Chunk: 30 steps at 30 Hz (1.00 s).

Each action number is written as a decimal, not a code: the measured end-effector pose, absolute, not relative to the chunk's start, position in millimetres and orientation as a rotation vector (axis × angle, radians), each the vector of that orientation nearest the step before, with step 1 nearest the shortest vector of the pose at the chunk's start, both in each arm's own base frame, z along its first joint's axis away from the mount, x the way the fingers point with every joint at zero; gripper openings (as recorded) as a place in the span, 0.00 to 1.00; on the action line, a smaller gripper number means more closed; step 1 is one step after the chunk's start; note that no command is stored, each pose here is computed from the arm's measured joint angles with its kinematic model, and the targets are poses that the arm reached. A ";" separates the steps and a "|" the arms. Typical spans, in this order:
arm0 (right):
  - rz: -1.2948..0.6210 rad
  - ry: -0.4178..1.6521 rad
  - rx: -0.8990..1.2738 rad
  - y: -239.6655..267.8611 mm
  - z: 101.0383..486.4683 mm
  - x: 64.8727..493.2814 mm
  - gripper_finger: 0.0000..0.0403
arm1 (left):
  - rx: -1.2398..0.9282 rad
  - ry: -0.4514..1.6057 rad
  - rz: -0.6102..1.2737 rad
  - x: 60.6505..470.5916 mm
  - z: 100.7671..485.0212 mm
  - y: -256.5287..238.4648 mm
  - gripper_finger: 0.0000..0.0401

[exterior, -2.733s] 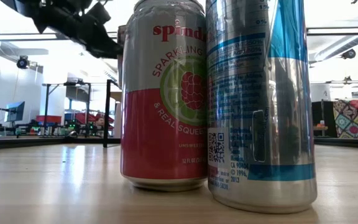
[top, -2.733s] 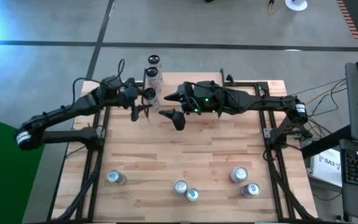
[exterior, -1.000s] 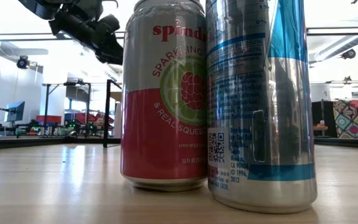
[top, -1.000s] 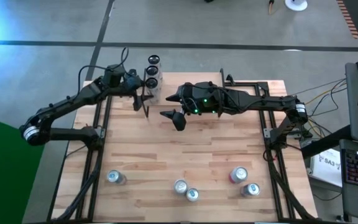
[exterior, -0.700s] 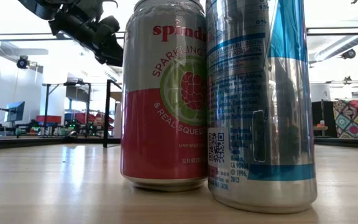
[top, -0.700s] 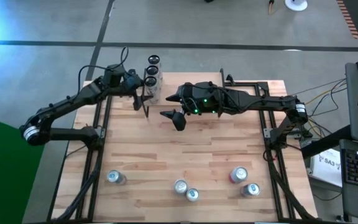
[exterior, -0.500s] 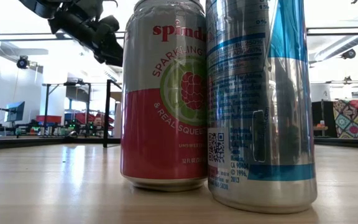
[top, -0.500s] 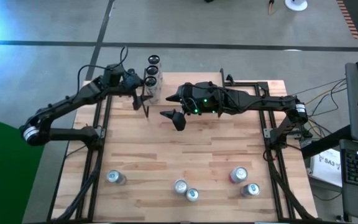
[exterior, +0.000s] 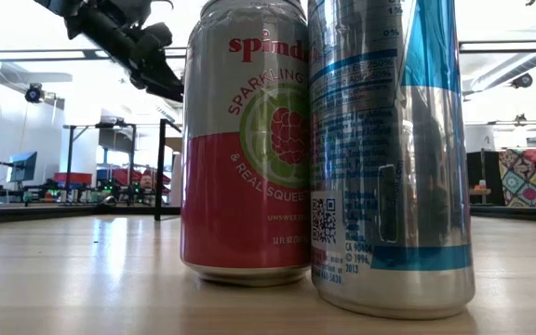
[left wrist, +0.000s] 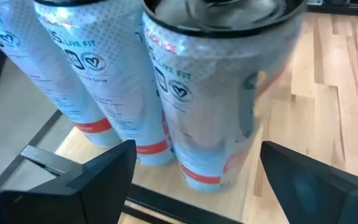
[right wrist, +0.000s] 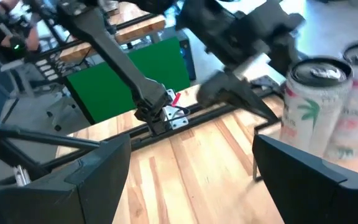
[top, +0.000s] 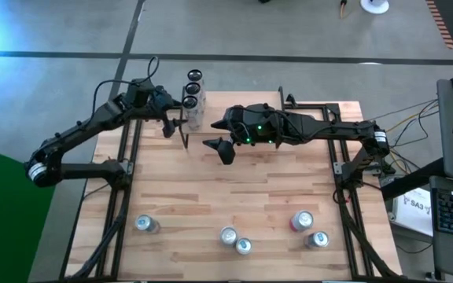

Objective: Place canned beverage on shelf
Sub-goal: Put the bottom right pink-white soda can on the shelf

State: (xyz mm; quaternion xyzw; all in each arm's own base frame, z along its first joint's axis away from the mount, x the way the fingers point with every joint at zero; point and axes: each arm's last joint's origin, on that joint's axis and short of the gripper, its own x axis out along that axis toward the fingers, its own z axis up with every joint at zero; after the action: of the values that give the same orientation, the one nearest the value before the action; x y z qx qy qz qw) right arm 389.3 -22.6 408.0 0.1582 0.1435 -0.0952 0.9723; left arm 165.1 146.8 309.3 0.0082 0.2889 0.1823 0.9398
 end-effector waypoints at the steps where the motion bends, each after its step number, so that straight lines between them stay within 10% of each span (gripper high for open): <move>1: -0.216 0.296 0.335 -23.6 406.9 388.8 0.81 | 0.017 0.590 0.372 163.7 310.5 145.6 0.82; 30: -0.289 0.741 0.522 55.6 356.4 366.6 0.81 | -0.331 0.427 0.456 95.9 317.4 79.5 0.82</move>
State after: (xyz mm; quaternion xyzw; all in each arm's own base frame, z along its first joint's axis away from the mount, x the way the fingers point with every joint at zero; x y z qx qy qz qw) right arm 366.6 55.6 356.4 0.2513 0.3569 -0.1392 0.8889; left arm 95.9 79.5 317.4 -0.1623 0.2093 0.2233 0.9381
